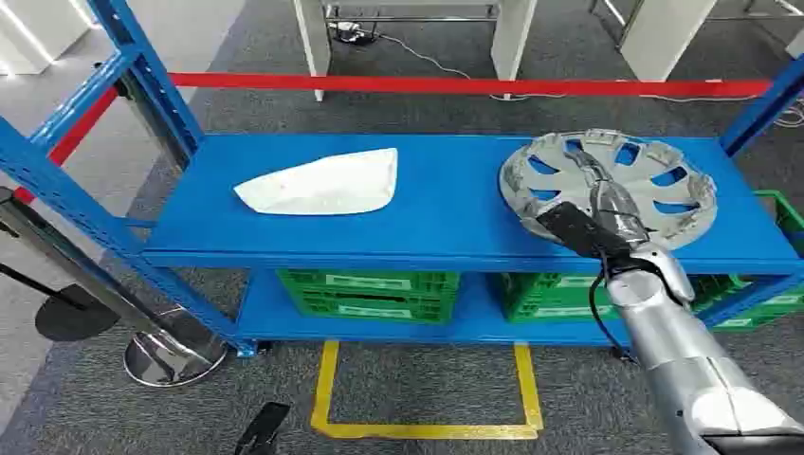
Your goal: Take the parts from the cabinet and place them on the table.
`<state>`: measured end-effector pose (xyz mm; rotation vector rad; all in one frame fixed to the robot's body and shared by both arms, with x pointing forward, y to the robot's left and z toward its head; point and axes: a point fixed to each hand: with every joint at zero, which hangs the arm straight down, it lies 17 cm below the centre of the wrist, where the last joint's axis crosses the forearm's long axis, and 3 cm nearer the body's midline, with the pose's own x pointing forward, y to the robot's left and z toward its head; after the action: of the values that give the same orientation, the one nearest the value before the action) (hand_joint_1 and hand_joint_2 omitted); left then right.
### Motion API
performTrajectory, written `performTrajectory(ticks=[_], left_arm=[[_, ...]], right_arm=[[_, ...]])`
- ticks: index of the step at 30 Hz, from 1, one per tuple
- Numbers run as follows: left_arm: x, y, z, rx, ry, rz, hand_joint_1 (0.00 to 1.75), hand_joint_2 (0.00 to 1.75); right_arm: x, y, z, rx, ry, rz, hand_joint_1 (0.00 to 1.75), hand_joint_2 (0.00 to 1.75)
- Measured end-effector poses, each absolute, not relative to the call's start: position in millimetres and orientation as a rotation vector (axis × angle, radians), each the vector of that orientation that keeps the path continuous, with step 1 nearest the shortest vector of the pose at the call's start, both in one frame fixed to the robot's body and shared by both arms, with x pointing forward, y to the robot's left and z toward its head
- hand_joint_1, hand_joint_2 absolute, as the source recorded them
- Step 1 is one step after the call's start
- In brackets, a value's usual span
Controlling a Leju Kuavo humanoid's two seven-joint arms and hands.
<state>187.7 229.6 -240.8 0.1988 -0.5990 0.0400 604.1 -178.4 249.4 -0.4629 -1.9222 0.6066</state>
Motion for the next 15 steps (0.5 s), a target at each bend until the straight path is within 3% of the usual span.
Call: performTrajectory(ticks=[7, 15], left_arm=[[178.8, 237.3, -244.6, 0.218, -0.577, 0.034, 0.00, 0.00], [180.5, 250.7, -244.8, 0.235, -0.580, 0.055, 0.00, 0.00]], right_arm=[[630.2, -212.3, 232.1, -0.605, -1.757, 0.683, 0.00, 1.75], [642.0, -241.7, 211.3, -0.552, -1.601, 0.705, 0.00, 1.75]])
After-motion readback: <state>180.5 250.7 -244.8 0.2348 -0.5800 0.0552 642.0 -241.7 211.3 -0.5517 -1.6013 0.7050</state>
